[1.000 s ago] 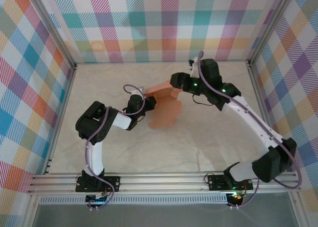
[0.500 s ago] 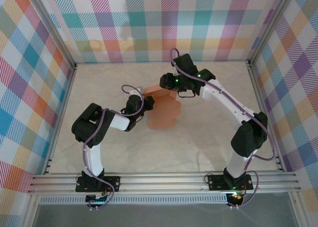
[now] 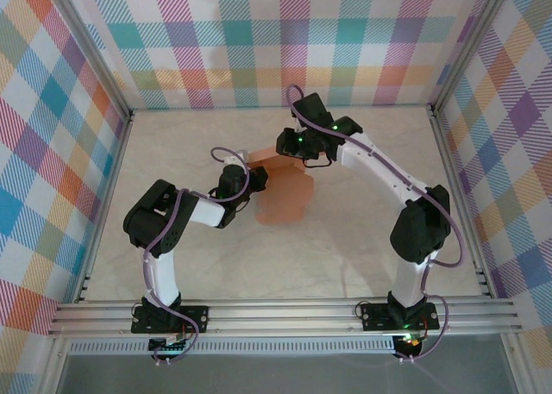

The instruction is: Fold the paper box

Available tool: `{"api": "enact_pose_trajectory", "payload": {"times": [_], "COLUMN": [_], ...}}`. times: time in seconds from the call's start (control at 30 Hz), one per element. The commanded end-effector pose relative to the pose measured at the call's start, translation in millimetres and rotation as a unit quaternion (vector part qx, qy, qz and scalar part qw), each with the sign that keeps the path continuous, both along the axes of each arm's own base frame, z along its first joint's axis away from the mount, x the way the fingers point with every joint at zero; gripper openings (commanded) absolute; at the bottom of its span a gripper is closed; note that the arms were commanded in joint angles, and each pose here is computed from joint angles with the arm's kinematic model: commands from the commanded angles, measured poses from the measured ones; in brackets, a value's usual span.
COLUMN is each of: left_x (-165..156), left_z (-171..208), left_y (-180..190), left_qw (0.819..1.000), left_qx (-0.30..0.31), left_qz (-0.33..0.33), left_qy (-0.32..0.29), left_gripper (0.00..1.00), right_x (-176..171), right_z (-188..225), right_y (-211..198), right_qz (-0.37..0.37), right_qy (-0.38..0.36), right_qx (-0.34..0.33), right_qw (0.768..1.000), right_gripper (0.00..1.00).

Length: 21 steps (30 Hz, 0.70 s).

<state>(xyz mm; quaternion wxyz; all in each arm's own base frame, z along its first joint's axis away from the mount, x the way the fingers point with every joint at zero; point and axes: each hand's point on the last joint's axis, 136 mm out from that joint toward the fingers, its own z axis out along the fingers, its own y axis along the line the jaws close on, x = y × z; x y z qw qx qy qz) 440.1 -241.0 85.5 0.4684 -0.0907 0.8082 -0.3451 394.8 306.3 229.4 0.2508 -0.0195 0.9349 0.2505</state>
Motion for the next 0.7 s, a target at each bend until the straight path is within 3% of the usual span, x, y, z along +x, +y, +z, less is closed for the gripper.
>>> {"api": "enact_pose_trajectory", "payload": {"times": [0.0,0.17,0.33,0.43,0.5,0.63,0.67], "left_x": [-3.5,-3.9,-4.0,-3.7,-3.5,-2.4,-1.6], "left_z": [19.4,19.4,17.0,16.7,15.9,13.8,12.2], "left_y": [-5.0,-4.4,-3.8,-4.3,-3.5,-3.0,-2.2], "left_qw": [1.0,1.0,1.0,1.0,1.0,1.0,1.0], "left_qx": [-0.004,-0.002,0.002,0.001,0.003,0.003,0.004], "left_qz": [-0.005,-0.004,-0.004,-0.005,-0.003,0.001,0.006], "left_qy": [-0.025,-0.026,-0.024,-0.023,-0.023,-0.017,-0.01], "left_gripper": [0.0,0.0,0.0,0.0,0.0,0.0,0.0], "right_x": [0.3,0.6,2.2,1.1,1.6,0.7,-0.1], "right_z": [2.4,-2.2,-1.8,-0.1,2.3,8.9,13.3], "right_y": [8.0,12.4,11.9,12.7,12.5,13.3,14.0], "right_qz": [0.006,0.008,0.001,0.002,0.002,0.005,0.008], "right_qy": [0.007,0.02,0.023,0.024,0.02,0.01,0.003], "right_qx": [0.008,0.01,0.01,0.013,0.014,0.024,0.03], "right_qw": [1.0,1.0,1.0,1.0,1.0,1.0,1.0], "right_gripper": [0.27,0.22,0.02,0.0,0.18,0.27,0.33]}}
